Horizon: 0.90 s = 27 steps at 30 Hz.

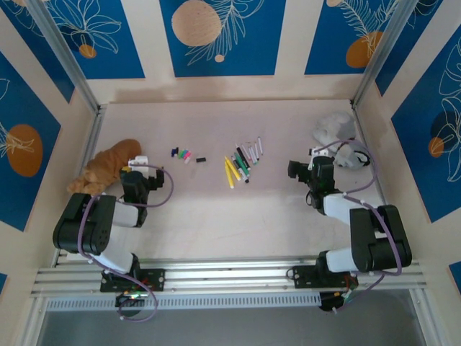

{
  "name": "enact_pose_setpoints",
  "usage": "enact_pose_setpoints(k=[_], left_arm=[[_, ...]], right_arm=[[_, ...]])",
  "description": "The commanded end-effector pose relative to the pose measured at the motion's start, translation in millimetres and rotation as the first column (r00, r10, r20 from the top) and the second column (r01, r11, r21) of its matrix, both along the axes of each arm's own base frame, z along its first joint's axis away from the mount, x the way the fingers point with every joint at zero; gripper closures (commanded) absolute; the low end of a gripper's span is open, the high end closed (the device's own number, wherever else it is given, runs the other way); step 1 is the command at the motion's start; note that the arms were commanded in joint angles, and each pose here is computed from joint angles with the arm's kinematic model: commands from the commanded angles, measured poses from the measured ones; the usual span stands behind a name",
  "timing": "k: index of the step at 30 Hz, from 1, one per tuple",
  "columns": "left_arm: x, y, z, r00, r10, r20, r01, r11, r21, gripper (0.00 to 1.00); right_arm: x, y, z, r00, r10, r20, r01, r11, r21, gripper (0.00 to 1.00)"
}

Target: Open the pen caps

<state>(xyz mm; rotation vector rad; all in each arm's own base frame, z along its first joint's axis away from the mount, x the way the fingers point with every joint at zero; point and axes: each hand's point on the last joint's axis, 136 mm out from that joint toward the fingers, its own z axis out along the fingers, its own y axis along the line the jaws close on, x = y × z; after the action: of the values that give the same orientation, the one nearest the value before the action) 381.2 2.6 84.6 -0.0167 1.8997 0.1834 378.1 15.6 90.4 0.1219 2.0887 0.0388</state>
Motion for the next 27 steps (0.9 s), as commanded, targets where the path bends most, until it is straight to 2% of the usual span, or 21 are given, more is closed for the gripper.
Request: enact_pose_setpoints(k=[1, 4, 5, 7, 20, 24, 27], left_arm=[[10, -3, 10, 0.999, -0.016, 0.031, 0.017, 1.0, -0.023, 0.0], [11, -3, 10, 1.0, -0.014, 0.022, 0.015, 1.0, -0.023, 0.0], [11, -3, 9, 1.0, -0.013, 0.02, 0.013, 1.0, -0.022, 0.0], [11, -3, 9, 1.0, -0.013, 0.021, 0.014, 1.0, -0.024, 0.0], [12, -3, 9, 1.0, -0.011, 0.015, 0.012, 1.0, -0.02, 0.0], [12, -3, 9, 1.0, -0.011, 0.016, 0.011, 1.0, -0.02, 0.0], [12, -3, 9, 1.0, -0.012, 0.015, 0.012, 1.0, -0.02, 0.0]], right_arm=[[15, 18, 28, 0.979, 0.14, 0.149, -0.136, 0.99, -0.037, 0.01], [18, 13, 5, 0.975, 0.136, 0.176, -0.137, 0.991, -0.005, 0.01], [18, 12, 7, 0.97, 0.133, 0.204, -0.135, 0.991, -0.005, 0.01], [17, 17, 4, 0.971, 0.175, 0.16, -0.178, 0.984, 0.002, 0.01], [17, 18, 4, 0.97, 0.185, 0.16, -0.19, 0.982, 0.014, 0.01], [19, 16, 3, 0.969, 0.206, 0.137, -0.217, 0.974, 0.071, 0.01], [19, 16, 3, 0.969, 0.205, 0.141, -0.215, 0.975, 0.062, 0.01]])
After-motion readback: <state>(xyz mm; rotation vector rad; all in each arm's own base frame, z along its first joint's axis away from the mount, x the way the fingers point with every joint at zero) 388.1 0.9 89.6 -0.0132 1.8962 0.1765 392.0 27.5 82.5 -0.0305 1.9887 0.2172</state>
